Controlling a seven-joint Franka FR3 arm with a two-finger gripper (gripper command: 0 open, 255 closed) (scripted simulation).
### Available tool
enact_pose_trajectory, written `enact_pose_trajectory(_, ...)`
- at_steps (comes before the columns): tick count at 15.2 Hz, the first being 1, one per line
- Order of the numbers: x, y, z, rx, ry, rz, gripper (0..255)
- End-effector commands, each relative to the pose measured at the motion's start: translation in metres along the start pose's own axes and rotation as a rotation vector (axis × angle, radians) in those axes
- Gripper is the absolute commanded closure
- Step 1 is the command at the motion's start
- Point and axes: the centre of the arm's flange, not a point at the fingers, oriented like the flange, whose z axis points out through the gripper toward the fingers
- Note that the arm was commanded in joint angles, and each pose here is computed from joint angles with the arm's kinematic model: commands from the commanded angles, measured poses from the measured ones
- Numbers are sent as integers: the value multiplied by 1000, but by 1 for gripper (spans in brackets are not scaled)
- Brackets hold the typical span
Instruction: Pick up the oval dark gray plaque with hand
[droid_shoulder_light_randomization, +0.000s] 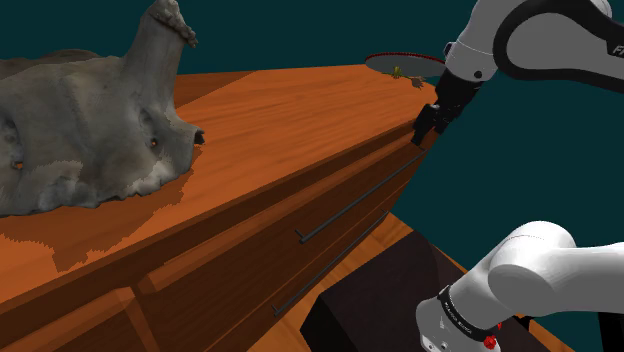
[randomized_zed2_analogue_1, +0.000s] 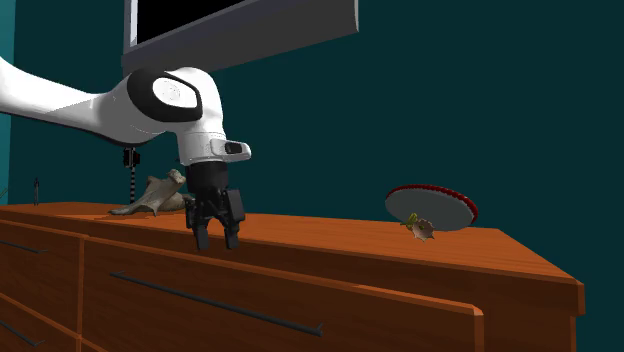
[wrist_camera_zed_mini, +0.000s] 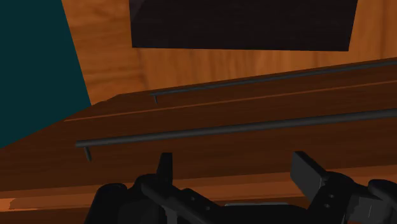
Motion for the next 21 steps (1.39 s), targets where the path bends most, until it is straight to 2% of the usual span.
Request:
enact_pose_trajectory(1,0,0,0,0,0,0,0)
enact_pose_trajectory(21,127,239,-3,210,203,156,0)
